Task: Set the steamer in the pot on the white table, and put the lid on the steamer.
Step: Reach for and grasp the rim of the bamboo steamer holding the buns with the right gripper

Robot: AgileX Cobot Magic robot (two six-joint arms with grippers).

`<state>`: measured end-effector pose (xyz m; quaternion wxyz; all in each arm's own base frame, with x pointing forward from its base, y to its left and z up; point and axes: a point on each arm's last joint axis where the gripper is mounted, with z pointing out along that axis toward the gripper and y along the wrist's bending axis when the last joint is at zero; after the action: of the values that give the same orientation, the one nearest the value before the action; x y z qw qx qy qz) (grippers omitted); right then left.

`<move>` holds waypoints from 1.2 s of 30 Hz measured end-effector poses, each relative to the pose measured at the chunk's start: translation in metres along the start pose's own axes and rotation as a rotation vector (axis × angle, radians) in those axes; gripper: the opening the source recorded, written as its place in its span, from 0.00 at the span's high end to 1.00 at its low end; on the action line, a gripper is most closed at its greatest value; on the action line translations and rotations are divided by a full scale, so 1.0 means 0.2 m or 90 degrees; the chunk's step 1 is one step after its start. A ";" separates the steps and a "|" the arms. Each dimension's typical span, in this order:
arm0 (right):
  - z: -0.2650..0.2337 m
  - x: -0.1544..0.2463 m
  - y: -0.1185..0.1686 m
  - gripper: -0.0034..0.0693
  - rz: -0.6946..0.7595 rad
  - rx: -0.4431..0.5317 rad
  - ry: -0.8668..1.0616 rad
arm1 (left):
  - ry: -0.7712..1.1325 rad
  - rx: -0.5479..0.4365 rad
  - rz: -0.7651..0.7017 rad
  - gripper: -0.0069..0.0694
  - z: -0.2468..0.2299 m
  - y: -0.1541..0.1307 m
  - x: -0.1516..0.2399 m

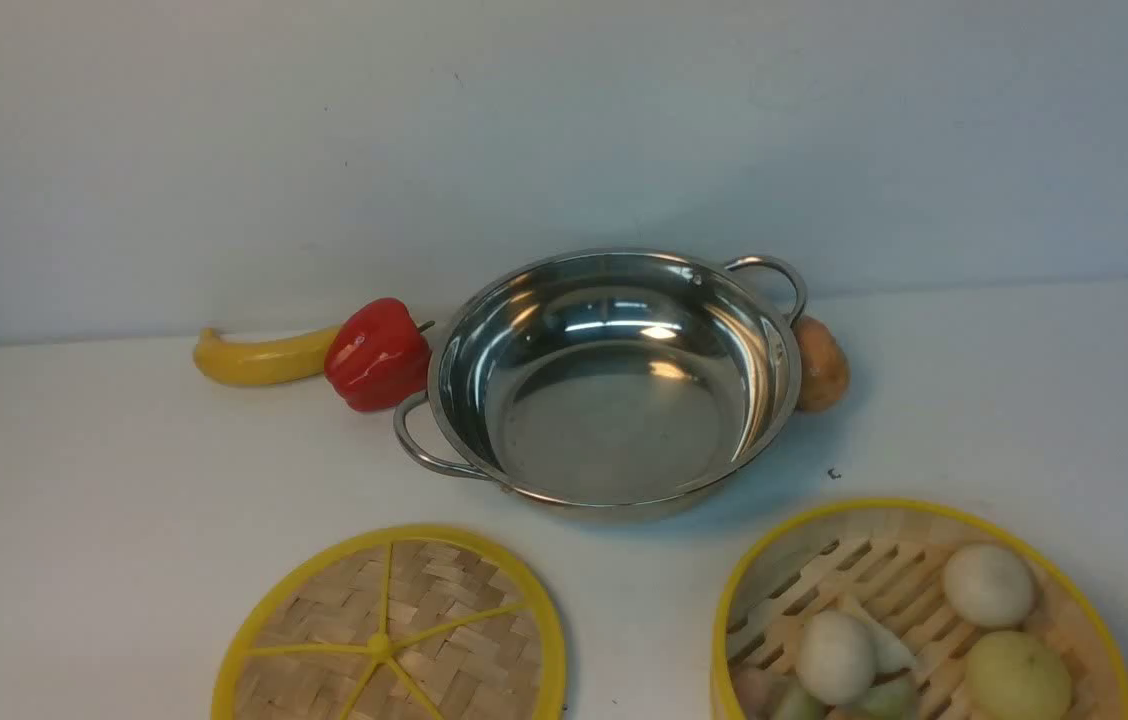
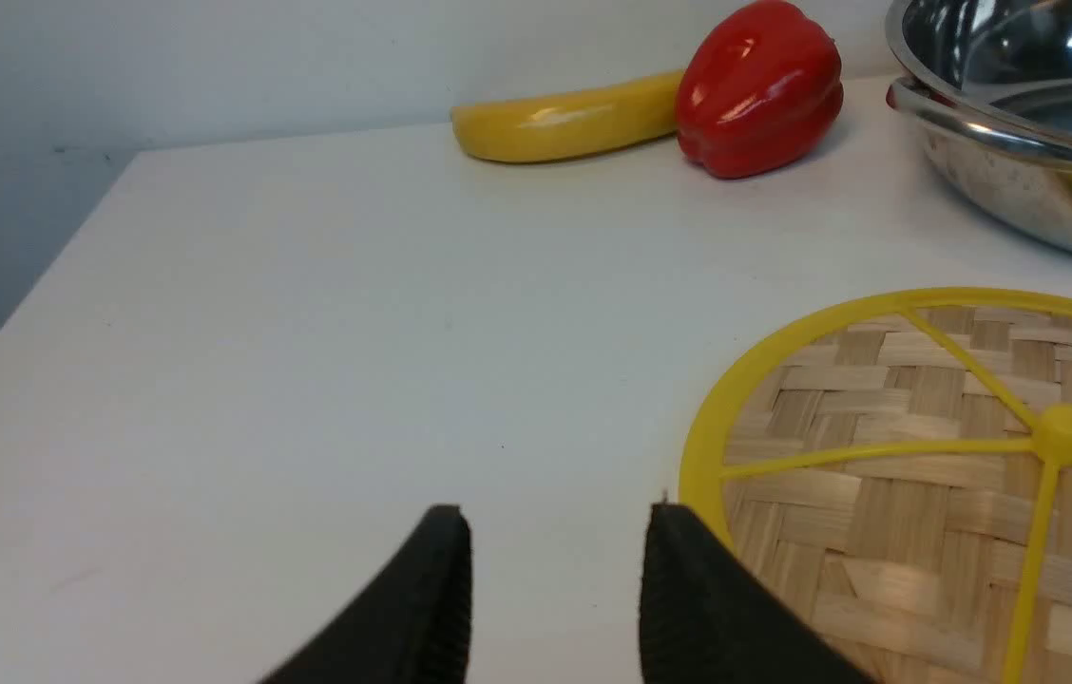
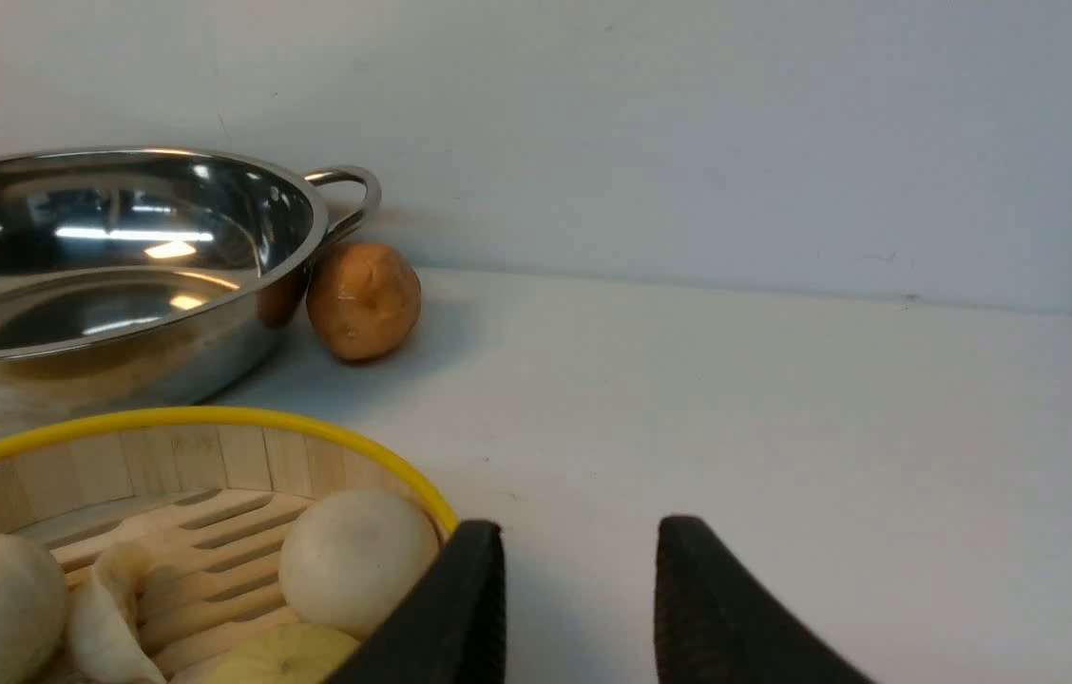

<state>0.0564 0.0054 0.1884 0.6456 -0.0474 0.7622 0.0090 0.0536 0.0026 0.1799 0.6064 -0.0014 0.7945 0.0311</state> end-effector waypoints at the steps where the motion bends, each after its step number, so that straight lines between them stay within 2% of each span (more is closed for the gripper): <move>1: 0.00 0.00 0.00 0.62 0.000 0.000 0.000 | 0.000 0.000 0.000 0.59 0.00 0.00 0.00; 36: 0.00 -0.01 0.00 0.62 -0.005 0.004 -0.017 | 0.000 0.000 0.000 0.59 0.00 0.00 0.00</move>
<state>0.0568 0.0049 0.1908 0.6559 -0.0480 0.7533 0.0044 0.0536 0.0026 0.1799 0.6064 -0.0014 0.7945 0.0311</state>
